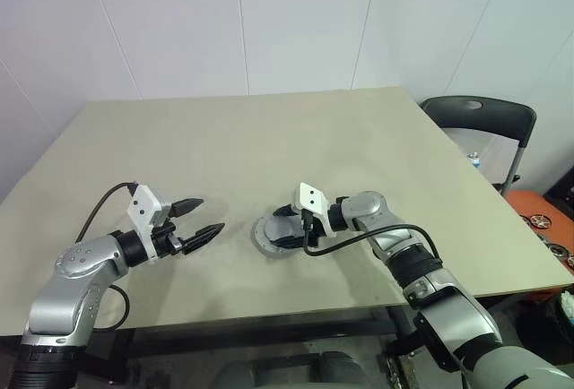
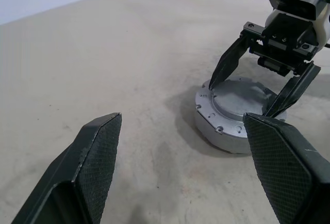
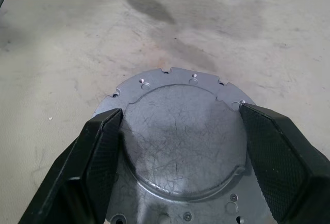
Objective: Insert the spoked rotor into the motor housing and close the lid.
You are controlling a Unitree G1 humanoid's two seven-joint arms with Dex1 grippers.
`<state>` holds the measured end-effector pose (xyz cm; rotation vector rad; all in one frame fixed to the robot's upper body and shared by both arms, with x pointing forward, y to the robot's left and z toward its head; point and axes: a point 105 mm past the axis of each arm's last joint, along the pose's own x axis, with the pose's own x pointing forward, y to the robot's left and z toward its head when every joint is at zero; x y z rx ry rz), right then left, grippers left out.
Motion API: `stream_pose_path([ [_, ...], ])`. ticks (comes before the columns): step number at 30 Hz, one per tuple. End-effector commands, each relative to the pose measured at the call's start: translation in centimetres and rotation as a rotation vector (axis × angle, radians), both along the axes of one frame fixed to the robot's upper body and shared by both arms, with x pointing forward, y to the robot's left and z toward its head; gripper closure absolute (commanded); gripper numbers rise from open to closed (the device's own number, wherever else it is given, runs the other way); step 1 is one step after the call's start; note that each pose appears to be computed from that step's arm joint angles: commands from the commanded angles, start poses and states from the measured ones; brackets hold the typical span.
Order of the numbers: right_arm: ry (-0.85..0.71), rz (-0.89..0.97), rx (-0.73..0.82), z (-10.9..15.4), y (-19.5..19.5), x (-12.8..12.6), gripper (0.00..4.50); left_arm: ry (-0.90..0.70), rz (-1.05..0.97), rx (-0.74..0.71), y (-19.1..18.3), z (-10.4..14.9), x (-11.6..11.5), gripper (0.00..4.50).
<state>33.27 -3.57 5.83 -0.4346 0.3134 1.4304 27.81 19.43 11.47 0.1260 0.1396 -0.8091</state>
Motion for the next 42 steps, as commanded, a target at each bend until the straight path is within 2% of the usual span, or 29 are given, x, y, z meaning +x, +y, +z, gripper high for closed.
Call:
stream_pose_path([
  [1,0.055,-0.001,-0.111,-2.3,-1.5,-0.7,1.24,-0.051,-0.016,0.003,-0.4,1.2,0.0,0.48],
  [9,0.088,0.019,-0.135,-3.1,-1.6,-1.5,1.24,-0.05,-0.024,-0.005,-0.9,1.4,0.0,0.48],
  [20,0.096,-0.021,-0.148,-3.7,-1.8,-1.1,1.24,-0.048,-0.029,-0.007,-1.1,1.5,0.1,0.48],
  [24,0.103,-0.021,-0.142,-3.5,-1.6,-1.0,1.24,-0.028,-0.064,-0.037,-2.5,1.2,0.4,0.48],
  [35,0.092,-0.036,-0.141,-3.3,-1.7,-0.6,1.24,0.045,-0.083,-0.123,-6.3,-0.6,3.8,0.48],
  [36,0.092,-0.037,-0.141,-3.3,-1.7,-0.6,1.24,0.05,-0.082,-0.123,-6.4,-0.7,4.0,0.89],
  [38,0.092,-0.041,-0.139,-3.2,-1.7,-0.6,1.24,0.071,-0.1,-0.153,-6.7,-0.9,4.0,1.34],
  [42,0.093,-0.045,-0.136,-3.3,-1.8,-0.7,1.24,0.158,-0.172,-0.178,-8.2,-2.7,3.3,2.64],
])
